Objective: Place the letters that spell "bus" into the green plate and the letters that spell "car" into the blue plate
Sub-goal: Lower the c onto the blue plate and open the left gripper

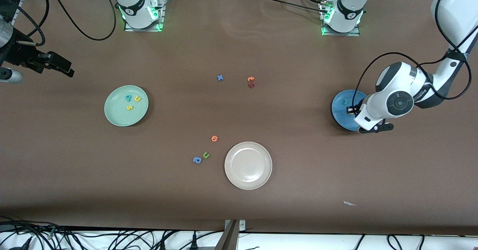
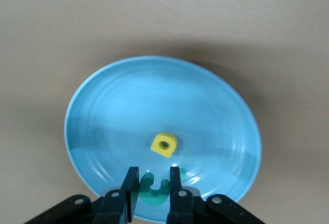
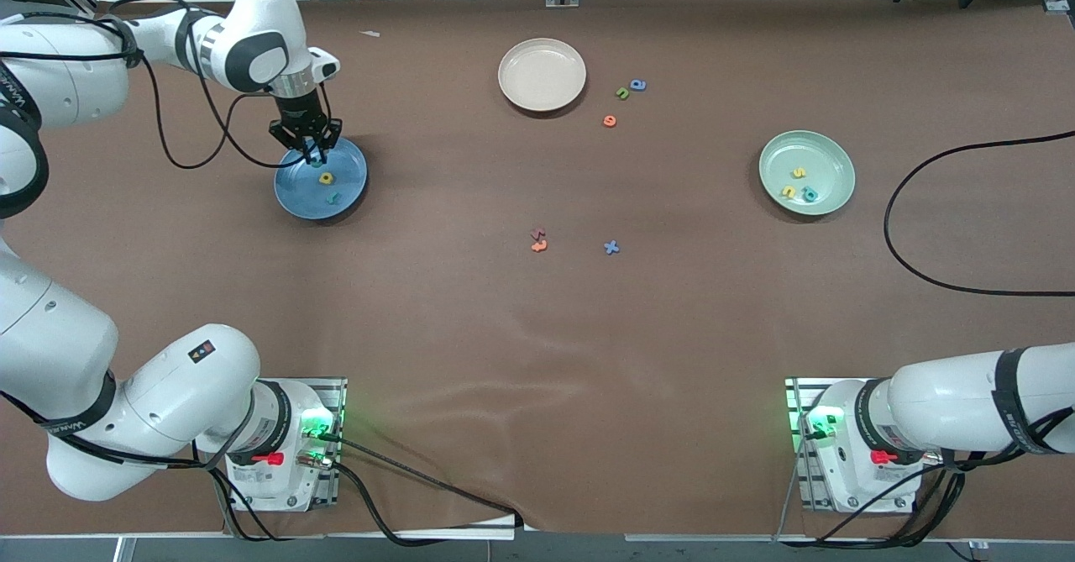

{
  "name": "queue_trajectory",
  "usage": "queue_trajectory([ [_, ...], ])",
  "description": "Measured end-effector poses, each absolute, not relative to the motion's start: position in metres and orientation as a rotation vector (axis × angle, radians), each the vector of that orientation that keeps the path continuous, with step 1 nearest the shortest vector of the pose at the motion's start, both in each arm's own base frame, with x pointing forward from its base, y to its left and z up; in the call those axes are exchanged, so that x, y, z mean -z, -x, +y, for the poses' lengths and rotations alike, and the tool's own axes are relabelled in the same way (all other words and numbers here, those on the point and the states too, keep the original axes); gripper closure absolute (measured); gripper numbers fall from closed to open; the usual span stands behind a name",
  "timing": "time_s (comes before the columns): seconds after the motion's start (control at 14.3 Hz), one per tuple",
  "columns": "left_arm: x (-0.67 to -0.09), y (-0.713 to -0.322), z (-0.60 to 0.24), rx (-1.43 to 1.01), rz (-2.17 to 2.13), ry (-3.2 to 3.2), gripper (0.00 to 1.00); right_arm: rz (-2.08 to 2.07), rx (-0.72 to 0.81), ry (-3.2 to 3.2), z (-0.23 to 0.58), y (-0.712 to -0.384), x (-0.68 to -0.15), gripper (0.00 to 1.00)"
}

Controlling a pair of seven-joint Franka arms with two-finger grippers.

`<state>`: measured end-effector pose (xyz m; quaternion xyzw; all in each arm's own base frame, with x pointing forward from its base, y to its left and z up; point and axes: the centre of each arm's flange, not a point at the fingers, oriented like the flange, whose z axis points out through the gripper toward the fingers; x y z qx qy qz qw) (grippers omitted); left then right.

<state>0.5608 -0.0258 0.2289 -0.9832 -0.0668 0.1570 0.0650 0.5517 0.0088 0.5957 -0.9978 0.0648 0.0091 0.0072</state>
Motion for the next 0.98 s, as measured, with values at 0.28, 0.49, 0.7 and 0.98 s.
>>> queue_trajectory([
  [0.28,-0.2236,-0.5557,-0.0262,-0.500,-0.188,2.963,0.67,0.203,-0.029,3.121,0.0088,-0.5517,-0.5957,0.00],
  [0.49,-0.2233,-0.5553,-0.0265,-0.501,-0.187,2.963,0.63,0.203,-0.029,3.121,0.0088,-0.5517,-0.5957,0.00],
  [0.7,-0.2234,-0.5554,-0.0264,-0.501,-0.187,2.963,0.42,0.203,-0.029,3.121,0.0088,-0.5517,-0.5957,0.00],
  [0.98,-0.2242,-0.5564,-0.0260,-0.498,-0.189,2.964,0.13,0.203,-0.030,3.121,0.0088,-0.5516,-0.5956,0.00],
])
